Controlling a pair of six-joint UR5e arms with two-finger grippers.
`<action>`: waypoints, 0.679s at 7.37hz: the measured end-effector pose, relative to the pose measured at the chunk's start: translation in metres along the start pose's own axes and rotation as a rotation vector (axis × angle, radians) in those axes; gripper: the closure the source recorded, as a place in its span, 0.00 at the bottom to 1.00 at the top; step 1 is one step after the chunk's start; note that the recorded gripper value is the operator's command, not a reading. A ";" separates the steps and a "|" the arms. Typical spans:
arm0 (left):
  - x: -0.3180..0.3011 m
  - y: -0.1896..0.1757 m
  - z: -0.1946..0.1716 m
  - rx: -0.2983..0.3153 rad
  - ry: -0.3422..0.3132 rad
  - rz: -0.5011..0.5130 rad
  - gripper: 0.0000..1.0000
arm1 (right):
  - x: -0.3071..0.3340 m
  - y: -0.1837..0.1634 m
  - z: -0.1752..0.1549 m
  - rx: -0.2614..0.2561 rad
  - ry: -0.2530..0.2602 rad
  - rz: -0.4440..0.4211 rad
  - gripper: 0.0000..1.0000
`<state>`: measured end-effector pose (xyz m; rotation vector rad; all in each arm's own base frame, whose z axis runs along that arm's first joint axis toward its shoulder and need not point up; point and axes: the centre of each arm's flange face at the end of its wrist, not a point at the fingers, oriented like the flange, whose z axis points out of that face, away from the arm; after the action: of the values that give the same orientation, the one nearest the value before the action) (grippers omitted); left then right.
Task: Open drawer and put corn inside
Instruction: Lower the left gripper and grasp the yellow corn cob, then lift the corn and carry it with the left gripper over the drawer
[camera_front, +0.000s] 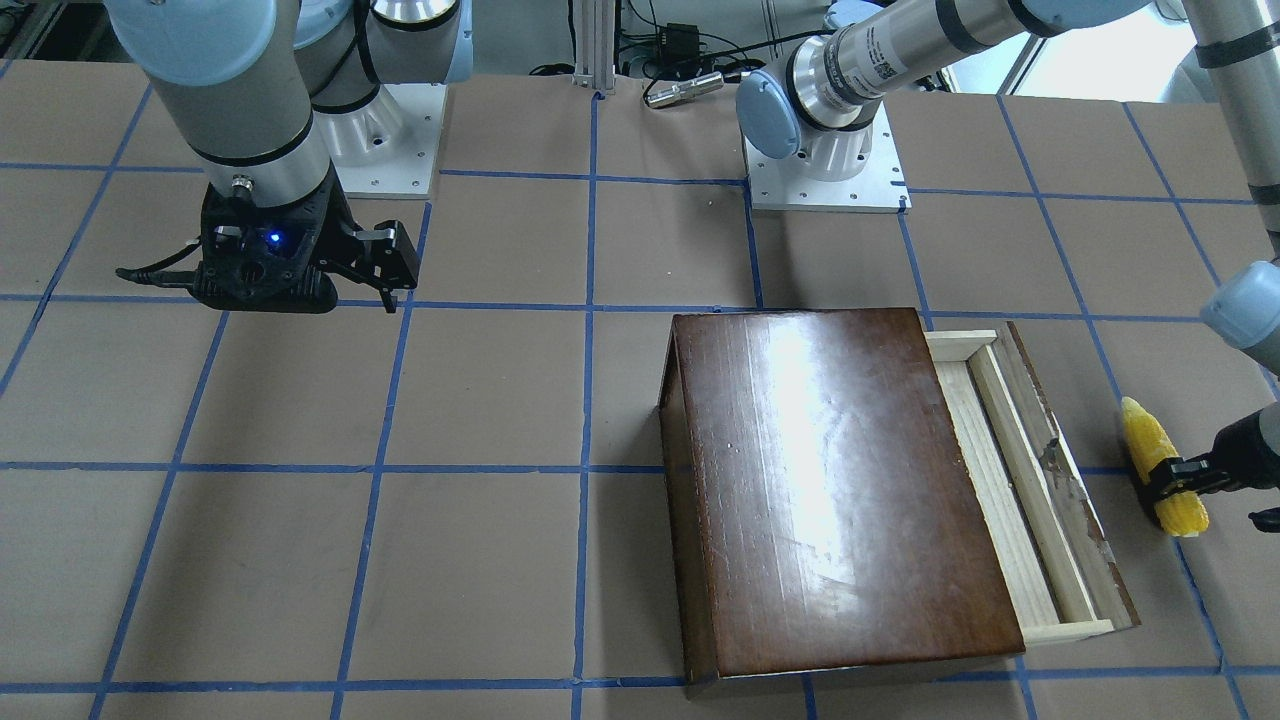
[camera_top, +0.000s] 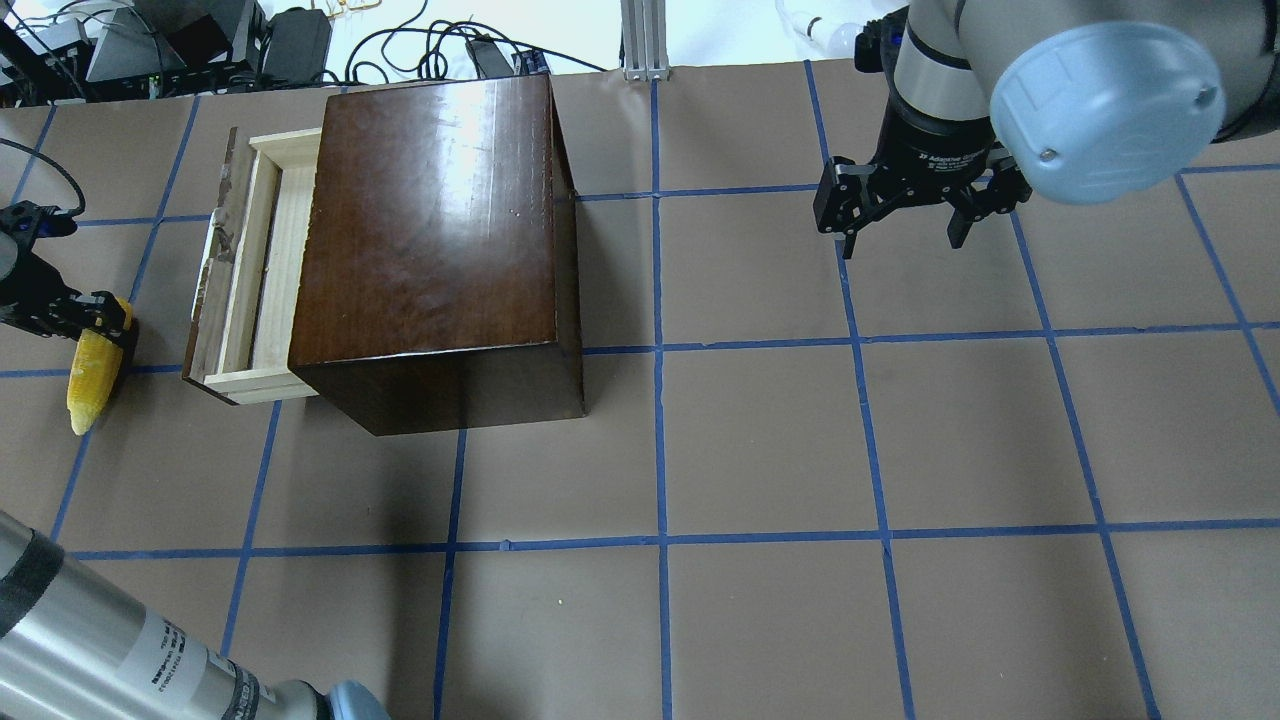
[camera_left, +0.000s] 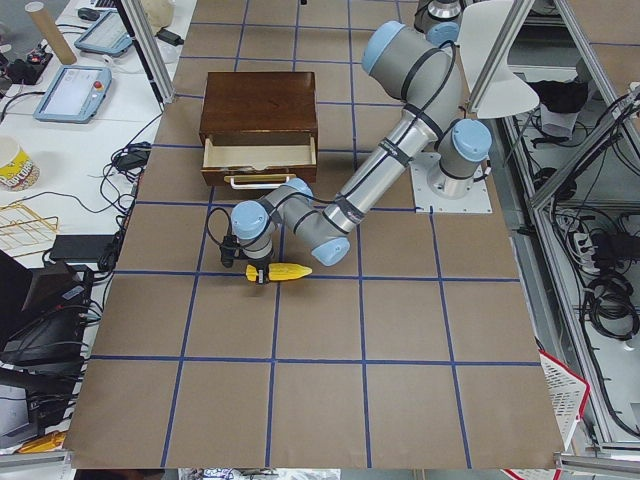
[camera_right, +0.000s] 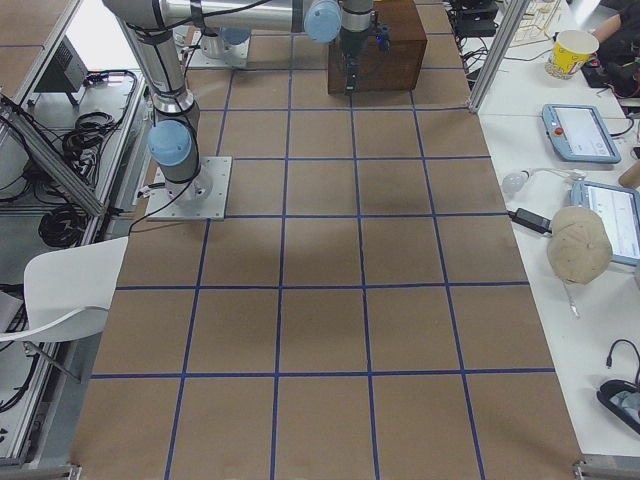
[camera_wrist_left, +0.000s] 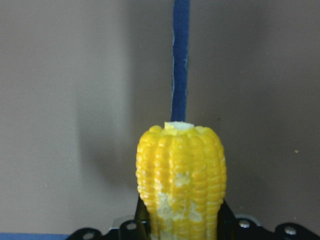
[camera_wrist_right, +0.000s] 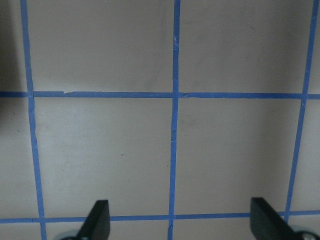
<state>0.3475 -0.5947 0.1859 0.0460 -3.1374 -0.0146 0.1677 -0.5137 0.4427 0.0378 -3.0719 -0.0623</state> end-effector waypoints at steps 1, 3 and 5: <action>0.002 -0.001 -0.006 0.004 -0.004 0.003 1.00 | 0.000 0.000 0.000 0.001 0.000 0.000 0.00; 0.011 0.001 -0.036 -0.002 0.004 0.010 1.00 | 0.000 0.000 0.000 0.001 0.000 0.000 0.00; 0.029 0.009 -0.084 0.010 0.033 0.019 1.00 | 0.000 0.000 0.000 0.000 0.000 0.000 0.00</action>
<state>0.3188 -0.5877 0.2696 0.0163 -3.1043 0.0019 0.1677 -0.5137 0.4427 0.0378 -3.0719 -0.0620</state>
